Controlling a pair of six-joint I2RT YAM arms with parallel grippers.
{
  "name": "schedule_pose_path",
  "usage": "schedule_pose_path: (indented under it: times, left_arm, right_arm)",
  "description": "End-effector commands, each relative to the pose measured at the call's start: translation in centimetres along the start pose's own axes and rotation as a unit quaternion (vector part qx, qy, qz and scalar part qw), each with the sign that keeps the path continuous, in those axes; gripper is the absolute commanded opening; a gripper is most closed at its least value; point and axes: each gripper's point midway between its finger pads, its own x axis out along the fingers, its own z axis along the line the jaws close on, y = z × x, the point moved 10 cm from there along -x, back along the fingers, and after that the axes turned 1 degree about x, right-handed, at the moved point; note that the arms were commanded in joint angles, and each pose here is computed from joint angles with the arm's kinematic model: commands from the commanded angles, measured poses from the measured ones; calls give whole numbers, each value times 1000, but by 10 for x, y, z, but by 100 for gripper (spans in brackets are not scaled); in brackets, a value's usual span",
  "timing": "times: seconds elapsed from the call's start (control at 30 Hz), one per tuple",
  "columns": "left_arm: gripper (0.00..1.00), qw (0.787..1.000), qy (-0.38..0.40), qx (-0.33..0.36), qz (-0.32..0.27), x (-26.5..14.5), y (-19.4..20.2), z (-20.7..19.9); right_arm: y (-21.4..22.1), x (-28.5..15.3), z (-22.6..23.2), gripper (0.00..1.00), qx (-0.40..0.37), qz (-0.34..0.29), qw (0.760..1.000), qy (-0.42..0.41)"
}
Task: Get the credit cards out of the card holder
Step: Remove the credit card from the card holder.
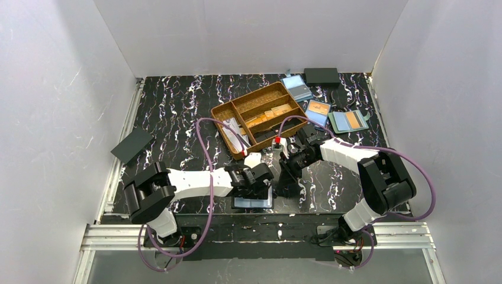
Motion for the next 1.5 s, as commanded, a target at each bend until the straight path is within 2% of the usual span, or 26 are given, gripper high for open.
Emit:
schedule_pose_path:
  times: [0.0, 0.13, 0.27, 0.3, 0.4, 0.5, 0.7, 0.8, 0.9, 1.0, 1.13, 1.33, 1.47]
  left_arm:
    - [64, 999, -39, 2, 11, 1, 1, 3]
    - [57, 999, -39, -1, 14, 3, 2, 2]
    - [30, 999, -42, -7, 10, 2, 3, 5]
    - [26, 999, -43, -11, 6, 1, 3, 7]
    - [19, 999, -29, -28, 3, 1, 6, 12]
    - [16, 997, 27, -67, 1, 4, 6, 16]
    - [16, 981, 123, -148, -3, 9, 12, 37]
    - [17, 980, 124, -157, -3, 8, 12, 44]
    - [28, 977, 118, -180, -3, 7, 12, 51]
    - [35, 973, 91, -212, -5, 8, 13, 61]
    - [39, 973, 49, -226, -7, 4, 14, 71]
    - [40, 978, 2, -206, -20, -11, 4, 77]
    - [43, 986, 77, -139, -49, -26, -6, 69]
  right_arm:
    - [-10, -1, -1, 42, -14, -4, 1000, -7]
    - [-9, -1, -1, 42, -14, -3, 1000, -7]
    - [-9, -1, -1, 42, -14, -3, 1000, -7]
    - [-10, -1, -1, 42, -15, -3, 1000, -7]
    - [-9, -1, 0, 42, -14, -3, 1000, -8]
    - [-9, -1, 0, 42, -15, -3, 1000, -8]
    - [-9, -1, 0, 42, -15, -3, 1000, -9]
    - [-9, -1, 0, 41, -16, -3, 1000, -10]
    - [-9, -1, 0, 41, -16, -3, 1000, -11]
    - [-9, -1, 0, 41, -16, -3, 1000, -11]
    - [-9, -1, 0, 41, -14, -2, 1000, -13]
    - [-9, -1, 0, 41, -15, -2, 1000, -15]
    - [-9, -1, 0, 41, -15, -2, 1000, -16]
